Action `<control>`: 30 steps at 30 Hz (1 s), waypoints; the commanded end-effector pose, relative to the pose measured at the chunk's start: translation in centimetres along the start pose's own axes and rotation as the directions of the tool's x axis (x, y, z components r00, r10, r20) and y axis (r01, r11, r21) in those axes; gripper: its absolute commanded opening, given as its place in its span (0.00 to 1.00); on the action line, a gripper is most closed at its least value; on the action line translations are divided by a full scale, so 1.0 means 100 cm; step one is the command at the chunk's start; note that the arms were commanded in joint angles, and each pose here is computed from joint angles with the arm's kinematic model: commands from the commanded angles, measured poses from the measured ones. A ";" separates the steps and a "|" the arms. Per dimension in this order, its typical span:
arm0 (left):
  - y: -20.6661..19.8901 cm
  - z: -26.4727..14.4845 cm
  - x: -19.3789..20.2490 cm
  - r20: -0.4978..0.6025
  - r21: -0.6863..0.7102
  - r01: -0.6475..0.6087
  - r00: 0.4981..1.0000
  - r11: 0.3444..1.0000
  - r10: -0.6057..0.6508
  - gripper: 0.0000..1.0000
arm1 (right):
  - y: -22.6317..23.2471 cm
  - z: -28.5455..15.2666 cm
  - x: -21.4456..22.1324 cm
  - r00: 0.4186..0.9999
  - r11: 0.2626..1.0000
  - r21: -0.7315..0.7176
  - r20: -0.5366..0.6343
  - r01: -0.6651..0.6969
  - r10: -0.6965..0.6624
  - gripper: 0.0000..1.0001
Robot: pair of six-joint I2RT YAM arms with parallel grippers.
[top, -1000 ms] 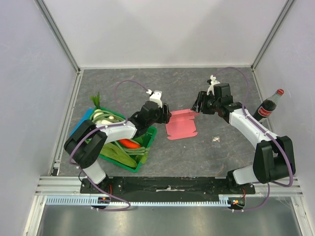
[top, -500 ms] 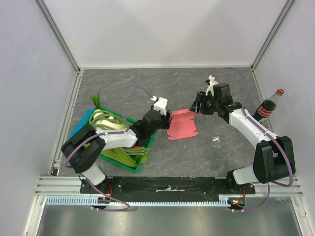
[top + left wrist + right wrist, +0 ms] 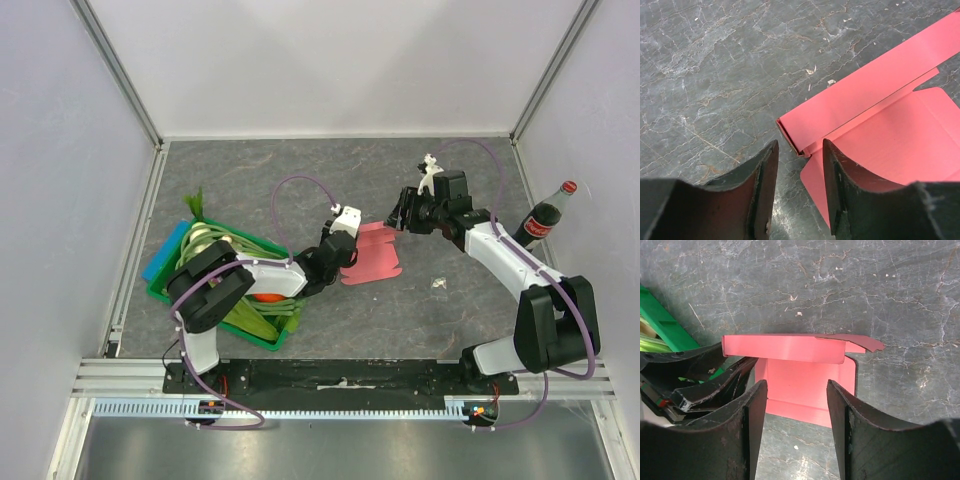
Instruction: Fold the paper box
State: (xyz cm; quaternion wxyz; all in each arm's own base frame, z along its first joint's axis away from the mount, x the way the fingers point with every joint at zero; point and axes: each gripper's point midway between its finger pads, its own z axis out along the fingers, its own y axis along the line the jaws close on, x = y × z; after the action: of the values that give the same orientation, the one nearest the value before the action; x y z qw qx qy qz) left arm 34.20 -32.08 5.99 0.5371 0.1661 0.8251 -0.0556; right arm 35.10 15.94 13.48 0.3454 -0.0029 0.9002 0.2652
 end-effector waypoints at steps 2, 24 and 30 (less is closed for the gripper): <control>-0.001 0.010 -0.027 0.100 -0.033 0.007 0.995 0.999 -0.003 0.45 | 0.002 0.006 -0.007 0.999 1.000 0.003 0.022 -0.029 0.029 0.52; 0.013 0.012 -0.035 0.172 -0.165 -0.023 0.984 0.986 0.052 0.02 | 0.003 -0.001 -0.002 0.999 0.985 0.166 -0.018 0.044 -0.042 0.53; 0.014 0.012 -0.035 0.177 -0.193 -0.004 0.984 0.981 0.038 0.02 | 0.029 -0.003 0.012 0.999 0.997 0.079 -0.036 -0.007 0.010 0.54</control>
State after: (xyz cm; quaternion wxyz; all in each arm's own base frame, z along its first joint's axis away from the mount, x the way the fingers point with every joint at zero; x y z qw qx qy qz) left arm 36.21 -31.92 7.55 0.6014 0.1458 0.7855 -0.0043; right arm 34.10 17.59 13.12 0.3258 -0.0043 0.9225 0.2071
